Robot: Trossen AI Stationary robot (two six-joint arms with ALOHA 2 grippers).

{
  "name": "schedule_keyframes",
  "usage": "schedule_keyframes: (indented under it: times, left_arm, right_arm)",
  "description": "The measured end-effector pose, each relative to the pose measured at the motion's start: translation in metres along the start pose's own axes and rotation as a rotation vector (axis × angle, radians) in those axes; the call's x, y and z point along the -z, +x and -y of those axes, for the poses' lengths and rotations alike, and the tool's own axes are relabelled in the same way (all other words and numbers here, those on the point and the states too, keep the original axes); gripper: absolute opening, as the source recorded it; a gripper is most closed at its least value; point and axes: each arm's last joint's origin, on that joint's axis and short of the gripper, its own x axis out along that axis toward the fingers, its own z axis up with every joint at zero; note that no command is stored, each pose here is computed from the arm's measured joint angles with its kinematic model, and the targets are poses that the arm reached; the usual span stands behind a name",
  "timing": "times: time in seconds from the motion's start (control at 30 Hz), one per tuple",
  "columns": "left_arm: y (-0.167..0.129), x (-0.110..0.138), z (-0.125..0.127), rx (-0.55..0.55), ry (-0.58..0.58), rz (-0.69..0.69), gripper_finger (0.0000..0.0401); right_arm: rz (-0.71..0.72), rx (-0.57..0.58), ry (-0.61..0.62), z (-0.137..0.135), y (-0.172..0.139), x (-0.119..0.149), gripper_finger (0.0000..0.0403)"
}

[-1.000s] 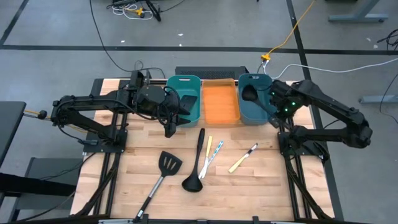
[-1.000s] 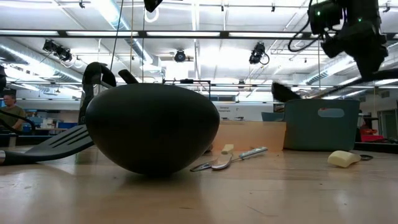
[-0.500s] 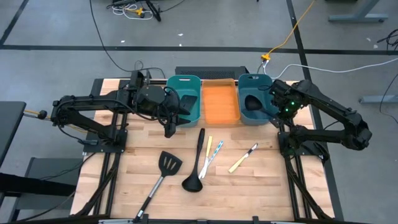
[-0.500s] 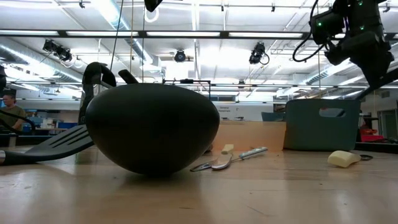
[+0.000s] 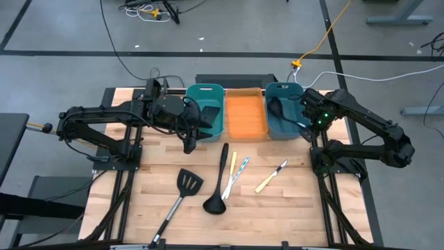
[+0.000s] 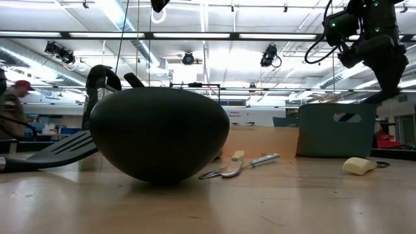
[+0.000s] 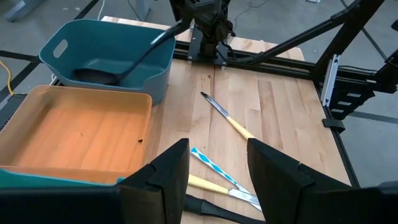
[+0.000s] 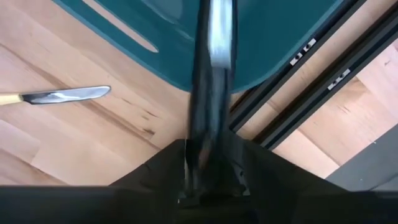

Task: Pick & Place Kitchen Items
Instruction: Put the right black ladle into the blue bin, then put the right yellow table knife into the orange bin

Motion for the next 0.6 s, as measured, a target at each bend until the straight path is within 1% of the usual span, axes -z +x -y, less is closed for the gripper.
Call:
schedule_keyframes:
  times: [0.2,0.37,0.5,0.6]
  left_arm:
    - [0.0,0.0,0.0,0.0,0.0,0.0,0.0167]
    - [0.0,0.0,0.0,0.0,0.0,0.0,0.0167]
    - [0.0,0.0,0.0,0.0,0.0,0.0,0.0167]
    - [0.0,0.0,0.0,0.0,0.0,0.0,0.0167]
  right_arm:
    - [0.001,0.0,-0.009,0.0,0.0,0.0,0.0204]
    - [0.002,0.0,-0.014,0.0,-0.001,0.0,0.022]
    - [0.051,-0.007,-0.019,0.0,-0.014,-0.001,0.0224]
    - [0.114,-0.016,-0.02,-0.001,-0.03,-0.002,0.0224]
